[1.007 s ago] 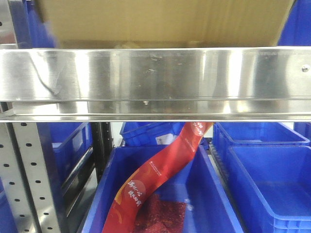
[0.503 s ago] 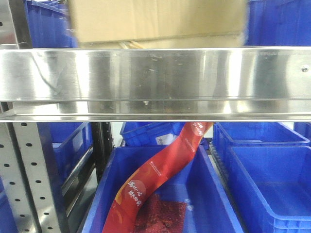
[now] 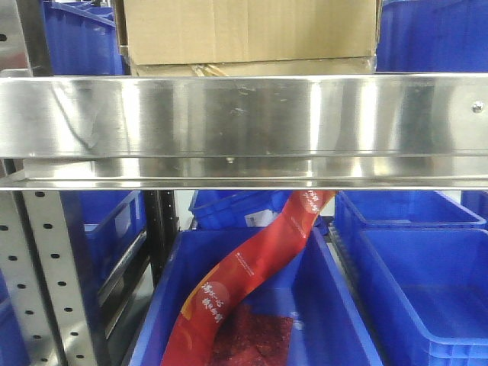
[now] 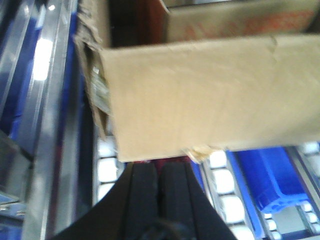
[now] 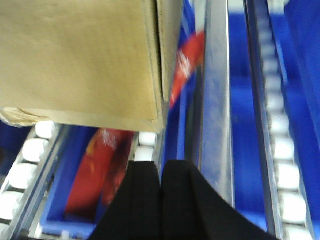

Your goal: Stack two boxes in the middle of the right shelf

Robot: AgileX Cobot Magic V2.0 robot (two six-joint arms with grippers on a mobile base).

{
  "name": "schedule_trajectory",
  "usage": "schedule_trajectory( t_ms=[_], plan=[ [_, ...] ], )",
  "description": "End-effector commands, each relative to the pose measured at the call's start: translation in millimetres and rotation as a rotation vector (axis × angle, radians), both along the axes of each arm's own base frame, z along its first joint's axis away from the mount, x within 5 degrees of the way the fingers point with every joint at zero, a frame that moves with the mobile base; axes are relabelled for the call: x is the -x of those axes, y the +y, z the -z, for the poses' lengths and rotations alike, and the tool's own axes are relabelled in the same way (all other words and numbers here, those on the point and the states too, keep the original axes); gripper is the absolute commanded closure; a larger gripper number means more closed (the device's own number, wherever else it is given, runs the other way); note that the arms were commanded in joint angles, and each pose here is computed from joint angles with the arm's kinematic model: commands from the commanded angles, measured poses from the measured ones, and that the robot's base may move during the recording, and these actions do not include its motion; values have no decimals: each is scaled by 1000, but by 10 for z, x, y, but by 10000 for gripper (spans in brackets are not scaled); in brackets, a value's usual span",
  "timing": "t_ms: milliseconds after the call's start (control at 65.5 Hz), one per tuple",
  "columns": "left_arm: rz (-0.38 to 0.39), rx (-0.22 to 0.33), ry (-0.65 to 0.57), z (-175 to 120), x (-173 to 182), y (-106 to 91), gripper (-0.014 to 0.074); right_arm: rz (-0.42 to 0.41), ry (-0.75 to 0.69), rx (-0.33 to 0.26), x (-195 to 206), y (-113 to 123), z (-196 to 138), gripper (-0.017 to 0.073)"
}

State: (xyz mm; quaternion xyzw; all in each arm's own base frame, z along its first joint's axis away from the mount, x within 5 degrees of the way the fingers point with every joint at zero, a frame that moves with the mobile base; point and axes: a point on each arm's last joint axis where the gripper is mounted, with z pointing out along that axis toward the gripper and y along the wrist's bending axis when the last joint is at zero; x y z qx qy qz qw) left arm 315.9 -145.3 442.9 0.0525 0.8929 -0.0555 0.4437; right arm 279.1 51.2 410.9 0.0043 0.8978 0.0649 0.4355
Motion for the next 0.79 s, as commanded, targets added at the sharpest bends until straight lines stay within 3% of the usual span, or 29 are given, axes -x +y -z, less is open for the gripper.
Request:
schedule_trajectory(
  t_ms=[0, 137, 290, 595, 778],
  plan=[
    [59, 46, -70, 35, 149, -3, 704, -17, -144, 8, 140, -35, 21, 721],
    [98, 136, -129, 334, 335, 115, 704, -34, -305, -22, 379, -66, 209, 721],
    [55, 234, -170, 703, 555, 405, 704, -48, -417, -45, 609, -96, 460, 721],
    [27, 248, -329, 1156, 1321, 879, 704, -51, -388, -41, 1082, -186, 929, 721],
    [41, 233, -418, 1271, 1833, 1052, 704, -40, -369, -36, 1441, -267, 918, 721]
  ],
)
